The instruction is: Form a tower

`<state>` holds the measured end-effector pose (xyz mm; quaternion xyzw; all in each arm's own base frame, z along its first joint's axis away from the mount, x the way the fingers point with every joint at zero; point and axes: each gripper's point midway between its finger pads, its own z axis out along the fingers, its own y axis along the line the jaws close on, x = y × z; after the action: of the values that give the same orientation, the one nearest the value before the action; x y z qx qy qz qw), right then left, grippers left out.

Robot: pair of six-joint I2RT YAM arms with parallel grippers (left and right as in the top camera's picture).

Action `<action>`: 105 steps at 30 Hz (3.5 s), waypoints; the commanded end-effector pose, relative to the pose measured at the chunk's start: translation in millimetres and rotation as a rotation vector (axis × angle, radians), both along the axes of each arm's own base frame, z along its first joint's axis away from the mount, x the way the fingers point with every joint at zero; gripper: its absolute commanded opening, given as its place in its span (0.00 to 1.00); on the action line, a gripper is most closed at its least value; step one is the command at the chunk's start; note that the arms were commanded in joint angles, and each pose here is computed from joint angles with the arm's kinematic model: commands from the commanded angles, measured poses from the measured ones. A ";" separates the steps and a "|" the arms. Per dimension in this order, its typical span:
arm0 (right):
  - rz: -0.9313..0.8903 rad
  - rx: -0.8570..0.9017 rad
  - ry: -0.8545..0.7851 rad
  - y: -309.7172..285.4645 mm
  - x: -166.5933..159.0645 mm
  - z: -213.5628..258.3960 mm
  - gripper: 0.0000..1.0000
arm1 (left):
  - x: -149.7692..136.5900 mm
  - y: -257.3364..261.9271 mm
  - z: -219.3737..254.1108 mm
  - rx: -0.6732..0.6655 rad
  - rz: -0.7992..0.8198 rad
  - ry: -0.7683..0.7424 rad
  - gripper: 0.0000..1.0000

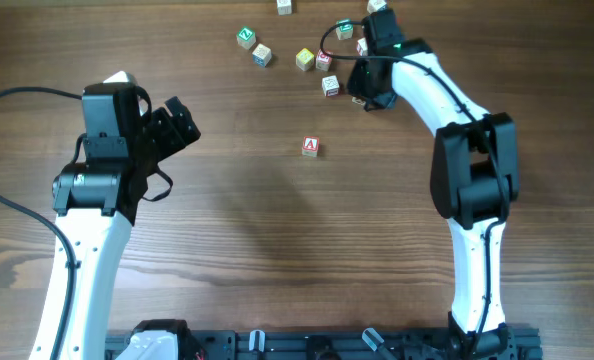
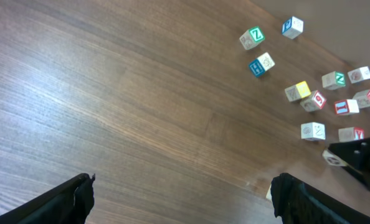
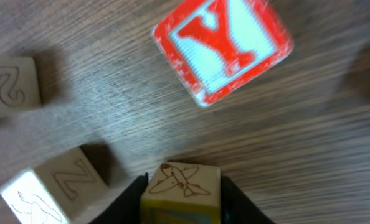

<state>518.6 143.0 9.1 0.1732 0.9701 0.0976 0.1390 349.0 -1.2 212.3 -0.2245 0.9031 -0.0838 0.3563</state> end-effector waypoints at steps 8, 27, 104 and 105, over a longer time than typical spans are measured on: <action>0.382 0.068 -0.068 29.7 -50.2 127.2 0.27 | -1.1 14.3 -1.6 0.050 0.048 0.009 0.90; 0.108 -0.094 0.108 96.2 -128.3 54.1 0.31 | -3.3 56.7 2.4 0.131 0.193 0.000 0.99; 0.563 -0.118 -0.230 76.2 15.4 2.5 0.99 | -1.7 55.5 3.6 0.121 0.194 -0.009 1.00; 0.565 -0.118 -0.222 76.8 15.5 -5.8 0.99 | -1.7 55.2 3.5 0.121 0.193 -0.009 1.00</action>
<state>530.8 220.0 29.4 -0.1031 0.9621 0.1080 0.2283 347.1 50.6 216.3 -0.2832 0.8809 -0.0002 0.3792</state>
